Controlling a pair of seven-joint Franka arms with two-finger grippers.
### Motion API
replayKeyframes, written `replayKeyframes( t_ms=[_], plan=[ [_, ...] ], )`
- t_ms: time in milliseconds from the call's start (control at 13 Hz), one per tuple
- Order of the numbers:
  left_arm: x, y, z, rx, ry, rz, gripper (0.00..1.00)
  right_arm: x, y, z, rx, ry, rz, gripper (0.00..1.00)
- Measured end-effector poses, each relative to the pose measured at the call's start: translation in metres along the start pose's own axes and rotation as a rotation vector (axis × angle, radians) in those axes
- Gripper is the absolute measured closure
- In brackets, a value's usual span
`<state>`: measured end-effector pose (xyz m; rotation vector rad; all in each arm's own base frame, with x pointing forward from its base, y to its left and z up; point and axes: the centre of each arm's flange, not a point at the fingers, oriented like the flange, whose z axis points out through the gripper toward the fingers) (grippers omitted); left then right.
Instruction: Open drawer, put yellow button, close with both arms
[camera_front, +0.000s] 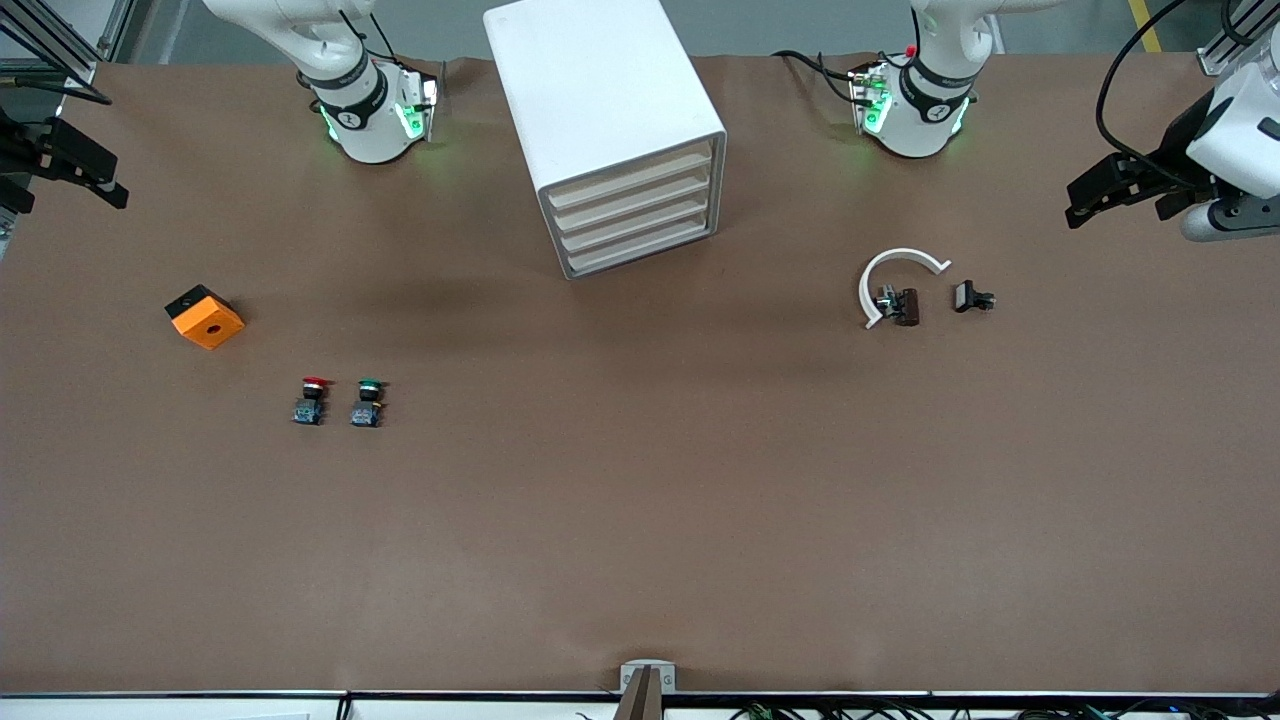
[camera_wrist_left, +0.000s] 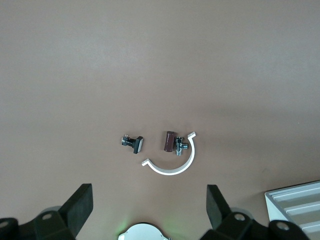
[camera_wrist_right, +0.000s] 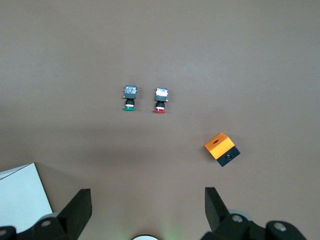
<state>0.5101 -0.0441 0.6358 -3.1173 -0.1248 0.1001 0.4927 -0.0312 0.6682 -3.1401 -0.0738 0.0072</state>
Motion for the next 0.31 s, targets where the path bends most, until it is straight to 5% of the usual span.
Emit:
replayKeyframes(
  t_ms=[308],
  plan=[
    [-0.0007,-0.0021,-0.0003,0.001,-0.007,-0.021,0.0,0.0001,-0.0005,0.0,0.0,0.0,-0.002,0.0]
  ],
)
